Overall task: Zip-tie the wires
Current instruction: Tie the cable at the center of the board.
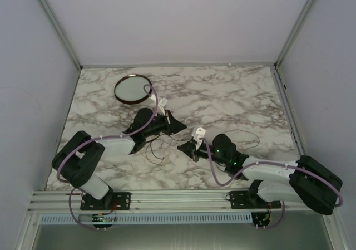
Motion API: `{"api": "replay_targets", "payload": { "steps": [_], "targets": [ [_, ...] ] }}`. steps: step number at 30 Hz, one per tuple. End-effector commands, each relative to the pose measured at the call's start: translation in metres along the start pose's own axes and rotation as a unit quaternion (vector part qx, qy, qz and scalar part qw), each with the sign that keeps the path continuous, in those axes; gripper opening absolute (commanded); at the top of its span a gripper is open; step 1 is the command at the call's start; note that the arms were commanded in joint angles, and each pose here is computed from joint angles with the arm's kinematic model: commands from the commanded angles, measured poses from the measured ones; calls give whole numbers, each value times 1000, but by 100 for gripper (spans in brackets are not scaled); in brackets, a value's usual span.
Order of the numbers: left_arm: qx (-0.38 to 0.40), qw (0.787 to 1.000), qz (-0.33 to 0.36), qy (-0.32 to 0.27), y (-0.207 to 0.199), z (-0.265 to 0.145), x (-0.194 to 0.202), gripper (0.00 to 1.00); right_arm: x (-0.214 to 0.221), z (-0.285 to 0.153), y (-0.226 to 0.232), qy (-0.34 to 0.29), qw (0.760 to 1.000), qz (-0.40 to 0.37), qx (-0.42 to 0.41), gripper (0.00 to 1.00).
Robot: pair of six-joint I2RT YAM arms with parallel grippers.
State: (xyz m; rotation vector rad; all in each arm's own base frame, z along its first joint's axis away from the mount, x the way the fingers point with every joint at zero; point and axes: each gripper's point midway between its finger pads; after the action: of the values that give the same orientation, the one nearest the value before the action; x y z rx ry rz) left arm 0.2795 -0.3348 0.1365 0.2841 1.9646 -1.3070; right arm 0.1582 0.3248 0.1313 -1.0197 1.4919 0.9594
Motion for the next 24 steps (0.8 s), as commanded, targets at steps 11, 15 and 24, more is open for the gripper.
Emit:
{"api": "replay_targets", "payload": {
  "steps": [11,15,24],
  "targets": [
    [59,985,106,-121,-19,-26,-18,0,-9,-16,4,-16,984,173,-38,0],
    [57,982,132,-126,-15,-29,-15,0,-13,-17,7,-13,977,202,-59,0],
    [76,951,233,-187,-27,-49,-26,0,-18,-16,13,30,960,251,-119,0]
  ]
}}
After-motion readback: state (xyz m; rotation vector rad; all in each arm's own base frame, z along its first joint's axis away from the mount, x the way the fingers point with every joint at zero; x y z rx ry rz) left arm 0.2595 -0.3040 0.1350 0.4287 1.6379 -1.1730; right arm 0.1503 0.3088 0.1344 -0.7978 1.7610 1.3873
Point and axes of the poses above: each gripper's point midway between its finger pads, its own z axis out along the fingers, its own y axis along the line the jaws close on, x = y × z, and after that the axes turned 2 degrees about z, right-handed
